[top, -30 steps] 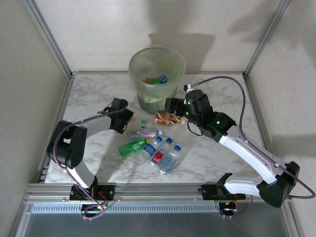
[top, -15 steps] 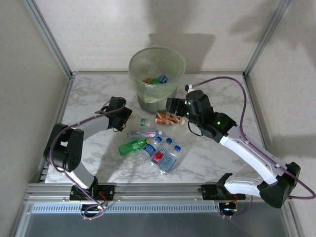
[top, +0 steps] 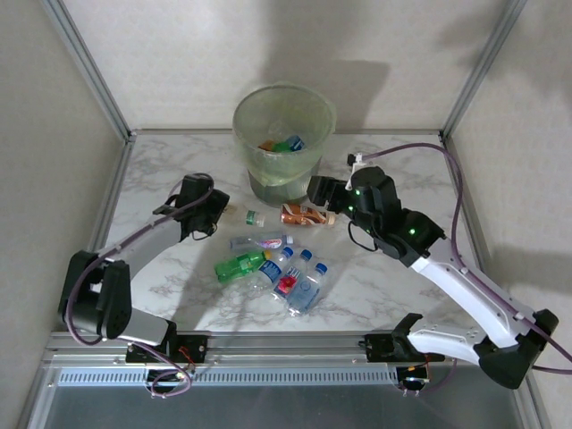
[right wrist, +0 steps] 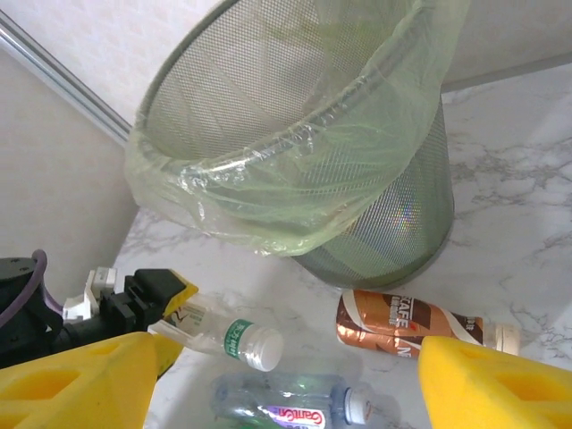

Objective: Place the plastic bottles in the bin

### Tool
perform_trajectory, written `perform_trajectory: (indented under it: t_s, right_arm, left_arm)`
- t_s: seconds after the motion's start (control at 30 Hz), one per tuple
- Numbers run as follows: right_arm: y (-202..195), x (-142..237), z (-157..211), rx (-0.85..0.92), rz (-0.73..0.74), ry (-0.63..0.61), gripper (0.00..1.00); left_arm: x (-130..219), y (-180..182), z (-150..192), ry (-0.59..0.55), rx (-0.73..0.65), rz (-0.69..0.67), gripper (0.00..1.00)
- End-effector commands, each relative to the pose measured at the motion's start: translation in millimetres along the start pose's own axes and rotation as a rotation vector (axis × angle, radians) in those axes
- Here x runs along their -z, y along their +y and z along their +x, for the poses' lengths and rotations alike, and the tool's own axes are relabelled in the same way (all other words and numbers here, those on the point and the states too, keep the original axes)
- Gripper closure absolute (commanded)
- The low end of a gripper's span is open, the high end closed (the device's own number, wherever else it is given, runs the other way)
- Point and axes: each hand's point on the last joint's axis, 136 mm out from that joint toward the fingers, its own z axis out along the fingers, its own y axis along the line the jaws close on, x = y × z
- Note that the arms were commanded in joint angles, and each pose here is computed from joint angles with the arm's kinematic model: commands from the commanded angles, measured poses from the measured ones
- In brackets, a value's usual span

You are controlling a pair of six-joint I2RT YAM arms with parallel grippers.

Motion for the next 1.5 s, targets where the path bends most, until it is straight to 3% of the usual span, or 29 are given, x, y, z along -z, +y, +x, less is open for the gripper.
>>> perform_trajectory:
  t_s: [0.0, 0.2, 0.53, 0.73, 0.93, 1.2, 1.47]
  right_arm:
    - [8, 5, 1, -0.029, -0.051, 0.003, 0.23]
    - [29, 10, -7, -0.039, -0.149, -0.005, 0.22]
    - [109, 7, -14, 0.062, -0.478, 0.085, 0.2]
    - [111, -18, -5, 0.088, -0.444, 0.131, 0.16]
    - [116, -46, 17, 0.074, -0.453, 0.231, 0.14]
    - [137, -49, 13, 0.043, -0.542, 0.245, 0.12]
    - [129, -50, 13, 0.041, -0.507, 0.231, 0.26]
  left_arm:
    - [19, 5, -1, 0.009, -0.024, -0.001, 0.32]
    - [46, -7, -4, 0.015, -0.048, 0.072, 0.32]
    - [117, -79, -16, -0.02, -0.062, 0.352, 0.34]
    - [171, -143, -15, 0.012, -0.102, 0.571, 0.35]
    - [206, -185, 6, 0.118, -0.174, 0.736, 0.35]
    - [210, -199, 22, 0.166, -0.222, 0.791, 0.34]
    - [201, -198, 30, 0.198, -0.238, 0.787, 0.34]
